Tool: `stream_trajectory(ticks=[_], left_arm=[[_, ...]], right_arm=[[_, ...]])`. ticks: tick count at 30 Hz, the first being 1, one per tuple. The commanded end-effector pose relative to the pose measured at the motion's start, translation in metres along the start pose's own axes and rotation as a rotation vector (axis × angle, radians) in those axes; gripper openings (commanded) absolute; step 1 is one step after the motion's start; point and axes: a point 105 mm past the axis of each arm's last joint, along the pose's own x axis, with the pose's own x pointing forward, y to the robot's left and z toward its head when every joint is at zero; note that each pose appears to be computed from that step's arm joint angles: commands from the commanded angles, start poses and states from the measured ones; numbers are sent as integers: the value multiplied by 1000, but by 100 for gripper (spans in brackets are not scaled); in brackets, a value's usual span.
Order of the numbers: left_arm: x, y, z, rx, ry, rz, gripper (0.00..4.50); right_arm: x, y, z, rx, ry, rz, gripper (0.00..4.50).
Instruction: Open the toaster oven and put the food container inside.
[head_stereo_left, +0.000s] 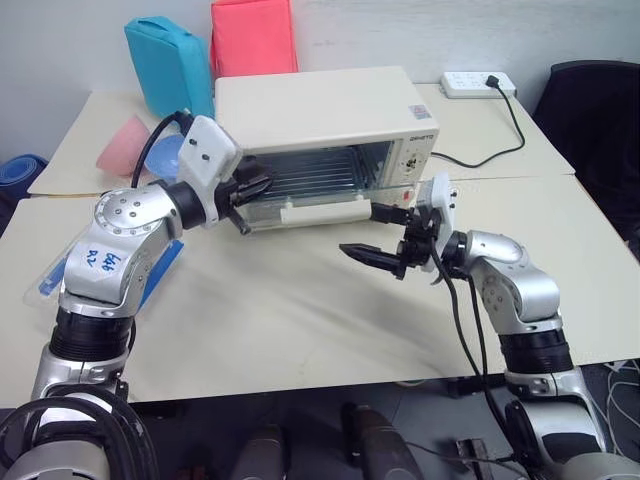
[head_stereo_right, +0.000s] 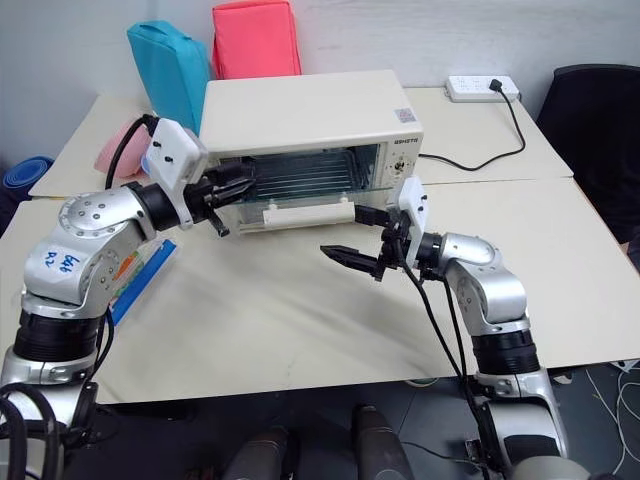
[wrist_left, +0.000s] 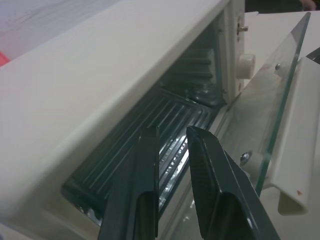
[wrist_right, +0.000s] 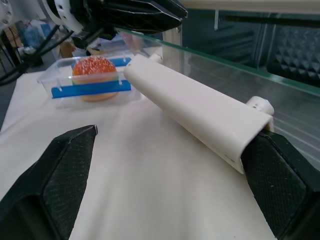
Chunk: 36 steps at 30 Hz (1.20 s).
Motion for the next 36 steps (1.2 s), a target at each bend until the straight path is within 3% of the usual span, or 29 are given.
stream_trajectory(ticks=[1,7,12,21,24,27,30,33,36], left_arm=[[-5,-14,-7,15,41,-61,92],[-16,-29,-20,-34,82,-86,92],[-23,-48,-39,-97,140,-111,92],[-27,-70,-85,-214,289,-83,92],[-30,-76,-85,-218,298,-99,92],[-47,-64,-78,-262,276,-3,92],[-70,-54,-67,-355,213,103,150],[-91,-57,-54,-411,159,170,239],[-118,-57,-37,-514,18,316,324]], right_arm=[[-25,-7,8,-82,31,-80,450],[-90,9,-2,-52,176,-88,450],[-109,35,13,12,183,-8,450],[-94,44,47,-28,90,58,450],[-85,43,53,-47,66,87,450],[-73,38,61,-75,46,132,450],[-64,38,67,-83,30,189,450],[-57,39,69,-87,25,242,450],[-48,38,69,-89,23,301,450]])
